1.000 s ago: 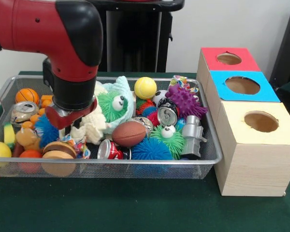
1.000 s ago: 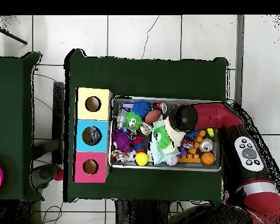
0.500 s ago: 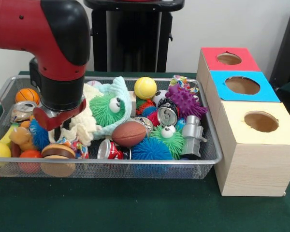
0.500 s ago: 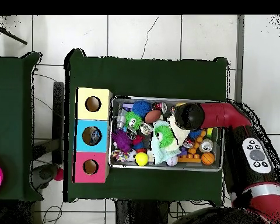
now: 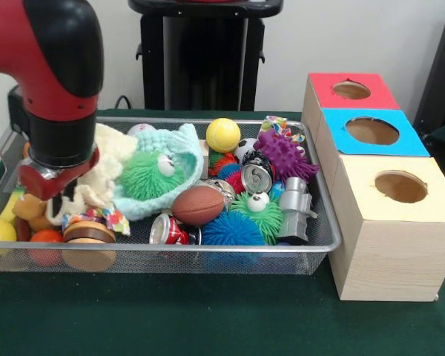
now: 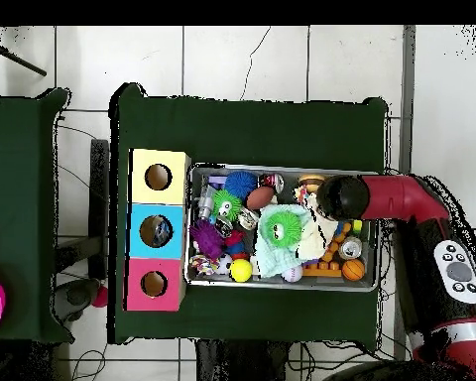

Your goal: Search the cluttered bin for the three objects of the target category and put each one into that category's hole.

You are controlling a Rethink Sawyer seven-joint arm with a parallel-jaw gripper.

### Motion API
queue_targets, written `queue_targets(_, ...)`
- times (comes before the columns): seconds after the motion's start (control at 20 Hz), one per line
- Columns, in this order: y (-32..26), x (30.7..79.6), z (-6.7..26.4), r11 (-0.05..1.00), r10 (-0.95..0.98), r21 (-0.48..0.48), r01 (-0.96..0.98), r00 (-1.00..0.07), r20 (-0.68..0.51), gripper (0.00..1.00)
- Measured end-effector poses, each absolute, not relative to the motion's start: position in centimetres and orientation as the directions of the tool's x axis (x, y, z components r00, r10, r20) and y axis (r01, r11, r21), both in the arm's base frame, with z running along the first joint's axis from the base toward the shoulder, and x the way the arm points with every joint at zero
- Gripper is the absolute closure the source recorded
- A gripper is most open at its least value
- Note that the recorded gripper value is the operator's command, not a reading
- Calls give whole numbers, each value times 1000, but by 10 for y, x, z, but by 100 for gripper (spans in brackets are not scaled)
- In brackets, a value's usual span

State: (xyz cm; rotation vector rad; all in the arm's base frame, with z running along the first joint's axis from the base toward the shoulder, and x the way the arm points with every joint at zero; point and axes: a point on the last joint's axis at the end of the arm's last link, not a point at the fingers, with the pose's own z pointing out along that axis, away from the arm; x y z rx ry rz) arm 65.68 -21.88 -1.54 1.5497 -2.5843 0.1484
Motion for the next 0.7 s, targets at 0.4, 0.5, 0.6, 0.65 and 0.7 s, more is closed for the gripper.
queue_targets(0.4,-275,670,-2,303,-927,-52,-952,-307,214,100)
queue_targets(0.5,-283,674,3,273,-934,-57,-960,-278,225,100)
queue_targets(0.6,-288,678,9,249,-938,-62,-967,-257,235,100)
queue_targets(0.65,-289,680,11,246,-938,-64,-967,-254,237,100)
queue_targets(0.7,-291,683,15,246,-936,-73,-967,-256,240,100)
